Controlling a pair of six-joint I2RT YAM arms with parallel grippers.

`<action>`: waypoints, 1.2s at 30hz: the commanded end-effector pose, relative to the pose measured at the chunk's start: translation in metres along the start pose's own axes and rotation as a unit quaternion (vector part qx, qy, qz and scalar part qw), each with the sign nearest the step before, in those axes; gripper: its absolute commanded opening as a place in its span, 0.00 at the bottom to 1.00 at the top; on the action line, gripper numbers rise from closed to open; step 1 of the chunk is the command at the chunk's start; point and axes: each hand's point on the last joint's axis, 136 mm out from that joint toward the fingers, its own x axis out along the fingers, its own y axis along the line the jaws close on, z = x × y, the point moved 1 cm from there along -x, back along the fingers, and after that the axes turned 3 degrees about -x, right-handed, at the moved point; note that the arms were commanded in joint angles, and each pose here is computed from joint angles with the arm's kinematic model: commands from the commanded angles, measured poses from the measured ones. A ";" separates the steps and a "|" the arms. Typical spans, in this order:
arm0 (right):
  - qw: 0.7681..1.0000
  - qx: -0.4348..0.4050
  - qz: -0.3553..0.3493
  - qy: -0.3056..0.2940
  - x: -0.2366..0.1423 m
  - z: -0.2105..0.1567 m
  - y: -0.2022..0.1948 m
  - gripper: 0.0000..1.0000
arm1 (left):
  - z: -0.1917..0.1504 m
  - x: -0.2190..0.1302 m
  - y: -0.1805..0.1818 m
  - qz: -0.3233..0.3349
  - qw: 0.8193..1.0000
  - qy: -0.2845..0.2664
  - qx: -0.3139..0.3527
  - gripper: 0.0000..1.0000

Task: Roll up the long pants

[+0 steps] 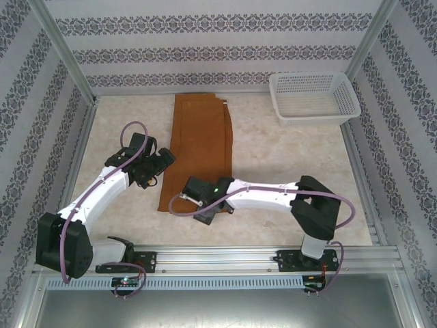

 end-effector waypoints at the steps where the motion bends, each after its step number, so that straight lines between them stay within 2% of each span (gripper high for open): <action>1: 0.999 -0.033 -0.014 -0.023 -0.005 0.026 0.012 0.85 | 0.009 -0.003 -0.002 0.000 1.000 -0.018 -0.018 1.00; 5: 0.998 -0.062 -0.021 -0.017 0.004 0.032 0.024 0.84 | 0.009 -0.004 -0.004 -0.002 1.000 -0.019 -0.020 1.00; 15: 0.990 -0.106 -0.089 -0.018 0.034 0.033 -0.008 0.84 | 0.008 -0.004 0.000 0.001 1.000 -0.019 -0.021 1.00; 19: 0.993 -0.091 -0.072 -0.013 0.040 0.030 -0.012 0.83 | 0.007 -0.004 0.001 0.002 1.000 -0.017 -0.024 1.00; 24: 0.996 -0.080 -0.045 -0.005 0.034 0.022 0.004 0.83 | 0.007 -0.004 0.003 0.006 1.000 -0.018 -0.022 1.00; 32: 0.997 -0.068 -0.037 0.011 0.035 0.008 0.013 0.83 | 0.004 0.004 0.006 0.011 0.999 -0.011 -0.032 1.00; 36: 0.996 -0.080 -0.039 0.018 0.048 0.005 0.014 0.83 | 0.005 0.007 0.006 0.013 0.999 -0.012 -0.037 1.00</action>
